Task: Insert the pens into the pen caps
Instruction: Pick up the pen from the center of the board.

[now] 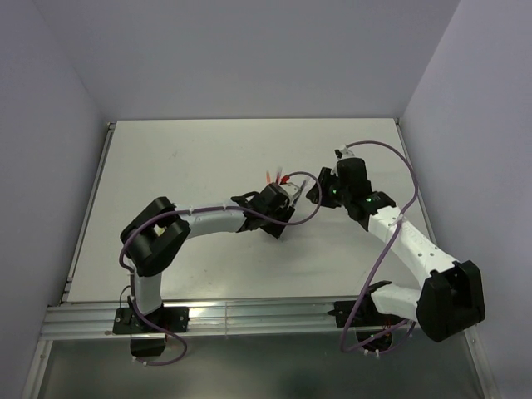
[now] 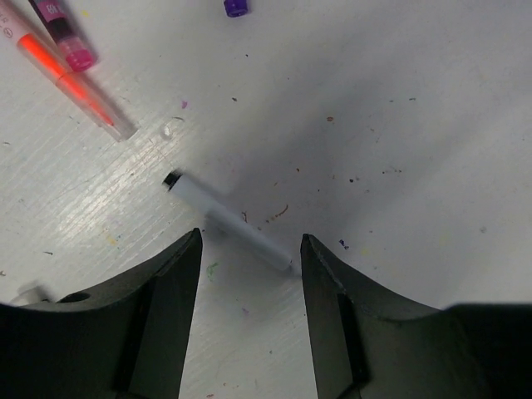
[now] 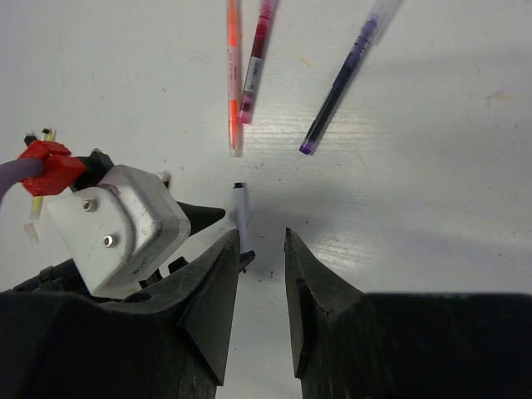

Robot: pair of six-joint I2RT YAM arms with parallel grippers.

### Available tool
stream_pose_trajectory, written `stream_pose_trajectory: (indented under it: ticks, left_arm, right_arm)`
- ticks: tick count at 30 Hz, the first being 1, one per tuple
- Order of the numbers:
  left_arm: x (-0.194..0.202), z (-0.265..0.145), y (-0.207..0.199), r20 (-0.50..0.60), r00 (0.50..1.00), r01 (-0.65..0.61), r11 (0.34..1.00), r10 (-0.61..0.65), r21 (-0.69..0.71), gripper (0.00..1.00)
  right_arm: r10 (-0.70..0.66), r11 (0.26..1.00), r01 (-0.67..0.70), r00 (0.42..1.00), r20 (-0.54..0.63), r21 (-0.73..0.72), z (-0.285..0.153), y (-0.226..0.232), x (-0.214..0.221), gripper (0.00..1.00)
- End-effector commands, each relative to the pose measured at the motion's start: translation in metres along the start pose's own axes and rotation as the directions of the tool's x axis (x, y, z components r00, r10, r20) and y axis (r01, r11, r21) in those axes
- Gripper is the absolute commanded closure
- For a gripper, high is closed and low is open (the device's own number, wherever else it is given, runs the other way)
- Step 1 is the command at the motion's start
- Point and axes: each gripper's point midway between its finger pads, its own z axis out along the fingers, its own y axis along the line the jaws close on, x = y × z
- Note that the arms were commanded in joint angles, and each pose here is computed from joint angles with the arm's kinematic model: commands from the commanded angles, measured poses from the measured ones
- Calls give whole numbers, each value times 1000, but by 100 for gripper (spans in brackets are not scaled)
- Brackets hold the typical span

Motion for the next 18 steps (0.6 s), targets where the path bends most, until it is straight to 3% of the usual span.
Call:
stream_pose_trajectory:
  ticks: [1,9,18]
  left_arm:
    - [-36,-5,-15,98,995,-37,998,33,46,44]
    - [-32,4,-17,71,996,-53,998,50,45,45]
    - [-29,9,-5,65,997,33,999,-30,-43,45]
  right_arm:
    - [11,1000,-11,1000,16,-8,-3,-2,-2,64]
    - [21,1000,-21,1000,11,-13,2,-3,-4,64]
    - [23,1000,-23,1000,11,-5,3,-5,-4,64]
